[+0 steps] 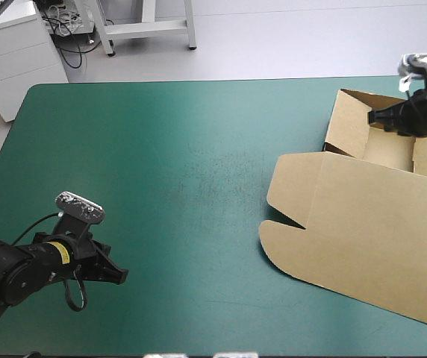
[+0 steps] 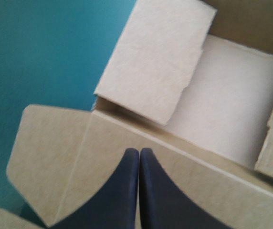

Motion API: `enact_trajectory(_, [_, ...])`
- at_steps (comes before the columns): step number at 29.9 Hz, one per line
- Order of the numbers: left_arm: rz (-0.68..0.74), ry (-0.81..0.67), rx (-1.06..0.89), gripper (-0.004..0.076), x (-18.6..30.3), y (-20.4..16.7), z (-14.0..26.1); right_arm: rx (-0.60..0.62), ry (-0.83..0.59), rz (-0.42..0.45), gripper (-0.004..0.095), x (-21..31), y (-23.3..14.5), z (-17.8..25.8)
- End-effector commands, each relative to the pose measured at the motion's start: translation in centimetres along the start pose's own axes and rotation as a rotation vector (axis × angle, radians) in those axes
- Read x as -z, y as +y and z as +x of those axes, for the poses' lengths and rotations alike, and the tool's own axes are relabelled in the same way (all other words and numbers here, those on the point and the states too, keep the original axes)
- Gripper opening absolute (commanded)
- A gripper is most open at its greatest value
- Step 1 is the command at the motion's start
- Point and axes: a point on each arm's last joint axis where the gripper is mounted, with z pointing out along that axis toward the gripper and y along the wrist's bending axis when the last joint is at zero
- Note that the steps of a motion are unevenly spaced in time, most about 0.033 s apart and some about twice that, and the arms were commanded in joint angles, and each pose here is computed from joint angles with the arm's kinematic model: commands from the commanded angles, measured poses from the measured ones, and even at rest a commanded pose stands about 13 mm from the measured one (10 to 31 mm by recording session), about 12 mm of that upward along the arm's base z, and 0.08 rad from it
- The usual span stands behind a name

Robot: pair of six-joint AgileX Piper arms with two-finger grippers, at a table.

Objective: Fold the box

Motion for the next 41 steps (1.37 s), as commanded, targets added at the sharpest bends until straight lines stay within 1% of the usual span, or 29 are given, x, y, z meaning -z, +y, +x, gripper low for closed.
enact_trajectory(1, [0.011, -0.150, 0.013, -0.0032, 1.8, -0.1, -0.8, 0.077, -0.084, -0.040, -0.0016, 3.2, 3.4, 1.8])
enact_trajectory(5, [0.011, -0.211, 0.011, -0.0032, 2.7, 0.0, -0.6, 0.135, -0.121, -0.077, -0.0016, 5.1, 6.1, 4.9])
enact_trajectory(9, [0.013, -0.251, 0.011, -0.0032, 3.6, 0.1, -0.2, 0.176, -0.142, -0.100, -0.0016, 6.9, 7.5, 8.2])
enact_trajectory(15, [0.020, -0.296, 0.015, -0.0032, 5.1, 0.1, 0.9, 0.191, -0.186, -0.098, -0.0016, 8.9, 8.1, 13.5])
enact_trajectory(22, [0.024, -0.315, 0.017, -0.0032, 5.6, 0.2, 3.0, 0.225, -0.212, -0.091, -0.0018, 9.4, 8.4, 19.6])
enact_trajectory(28, [0.022, -0.277, 0.014, -0.0032, 3.4, 0.3, 5.8, 0.229, -0.234, -0.091, -0.0018, 9.0, 8.5, 24.2])
enact_trajectory(34, [0.024, -0.266, 0.016, -0.0032, 2.2, 0.4, 7.9, 0.220, -0.235, -0.090, -0.0018, 6.9, 8.2, 28.2])
enact_trajectory(41, [0.025, -0.249, 0.017, -0.0032, 1.1, 0.5, 9.6, 0.195, -0.293, -0.080, -0.0018, 4.6, 7.8, 30.9])
